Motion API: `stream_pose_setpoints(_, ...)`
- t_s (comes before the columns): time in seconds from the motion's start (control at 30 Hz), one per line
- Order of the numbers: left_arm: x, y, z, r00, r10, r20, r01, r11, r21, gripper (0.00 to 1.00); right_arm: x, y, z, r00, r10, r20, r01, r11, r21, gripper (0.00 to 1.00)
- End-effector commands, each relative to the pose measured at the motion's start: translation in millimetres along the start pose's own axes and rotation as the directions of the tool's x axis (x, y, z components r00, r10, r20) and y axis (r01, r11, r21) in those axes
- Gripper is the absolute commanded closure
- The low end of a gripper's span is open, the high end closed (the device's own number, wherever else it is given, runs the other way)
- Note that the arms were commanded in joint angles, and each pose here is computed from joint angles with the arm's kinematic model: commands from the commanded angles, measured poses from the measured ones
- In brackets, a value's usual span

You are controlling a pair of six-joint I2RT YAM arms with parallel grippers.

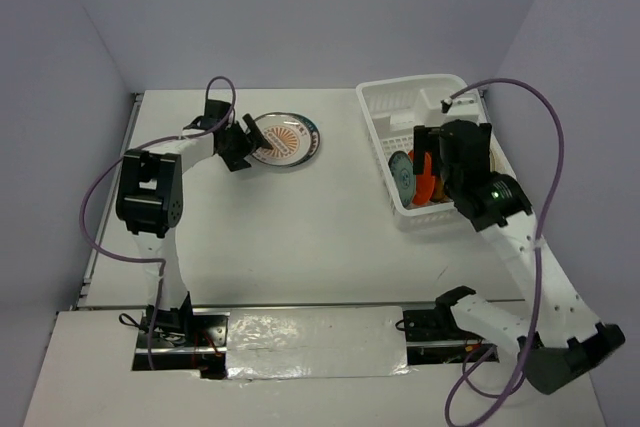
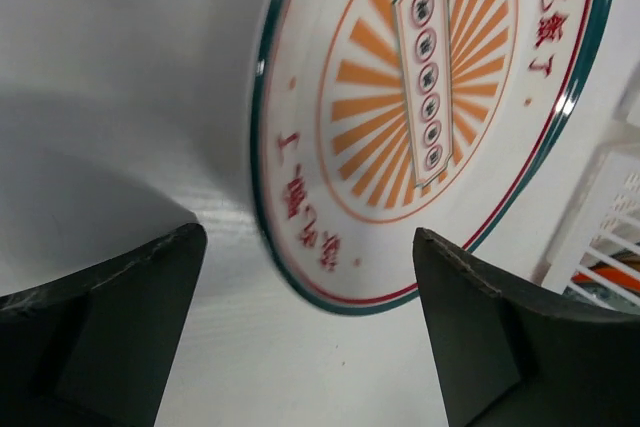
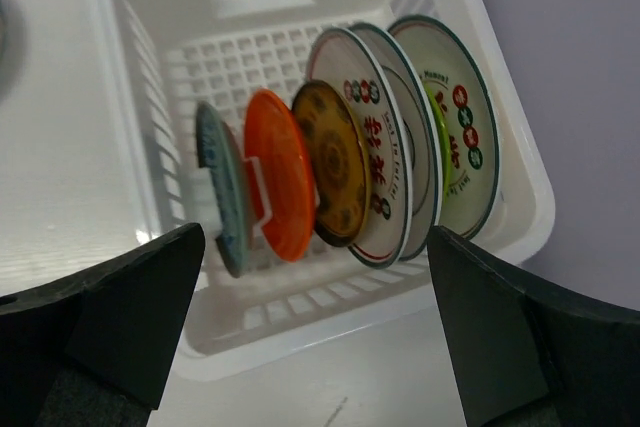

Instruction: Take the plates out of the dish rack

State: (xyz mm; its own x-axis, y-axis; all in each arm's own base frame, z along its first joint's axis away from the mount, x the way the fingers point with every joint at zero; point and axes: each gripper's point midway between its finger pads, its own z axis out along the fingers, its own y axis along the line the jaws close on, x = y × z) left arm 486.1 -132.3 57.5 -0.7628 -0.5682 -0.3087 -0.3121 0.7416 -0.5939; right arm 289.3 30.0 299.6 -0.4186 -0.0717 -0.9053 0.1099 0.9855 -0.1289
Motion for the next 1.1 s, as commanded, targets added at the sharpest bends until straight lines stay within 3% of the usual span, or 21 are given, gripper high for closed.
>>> stream_pose_setpoints(0.0,7.0,-12.6,-19.7,1.000,-0.003,0.004,0.003,1.000,0.027,0.00,13.6,-22.9,18.8,0.991,-0.100,-0.085,0.112,0.981,0.156,0.00)
stream_pose_setpoints(0.17,32.2,4.0,-37.1,1.000,0.015,-0.024,-0.017,0.997,-0.077,0.01,14.7,-45.8,36.5,0.972,-0.208,-0.106,0.229,0.935,0.271,0.03)
stream_pose_setpoints(0.2,36.3,4.0,-41.9,0.999,0.028,-0.028,-0.030,0.996,-0.082,0.00,10.9,-47.5,41.5,0.975,-0.203,-0.089,0.221,0.933,0.284,0.06)
stream_pose_setpoints(0.23,38.5,-5.8,-52.6,0.998,0.054,-0.018,-0.055,0.997,-0.060,0.01,12.9,-51.8,45.0,0.974,-0.204,-0.094,0.223,0.929,0.294,0.17)
stream_pose_setpoints(0.27,43.0,-3.5,-56.8,0.997,0.077,-0.018,-0.078,0.994,-0.075,0.01,12.0,-48.6,50.7,0.974,-0.208,-0.085,0.223,0.935,0.275,0.21)
stream_pose_setpoints(0.37,57.8,-16.1,-85.4,0.989,0.149,0.000,-0.149,0.987,-0.068,0.01,19.7,-47.2,62.1,0.965,-0.235,-0.114,0.258,0.928,0.269,0.31)
stream_pose_setpoints(0.53,81.0,-47.4,-146.2,0.949,0.298,0.099,-0.299,0.954,-0.006,0.01,31.3,-47.5,86.4,0.946,-0.276,-0.169,0.315,0.906,0.281,0.40)
stream_pose_setpoints(0.7,95.4,-69.0,-185.7,0.923,0.354,0.148,-0.369,0.925,0.089,0.00,36.0,-49.3,99.0,0.942,-0.283,-0.182,0.328,0.894,0.305,0.45)
stream_pose_setpoints(1.07,112.8,-76.0,-203.7,0.889,0.431,0.156,-0.451,0.882,0.135,0.00,53.0,-57.2,117.4,0.929,-0.277,-0.245,0.348,0.881,0.322,0.65)
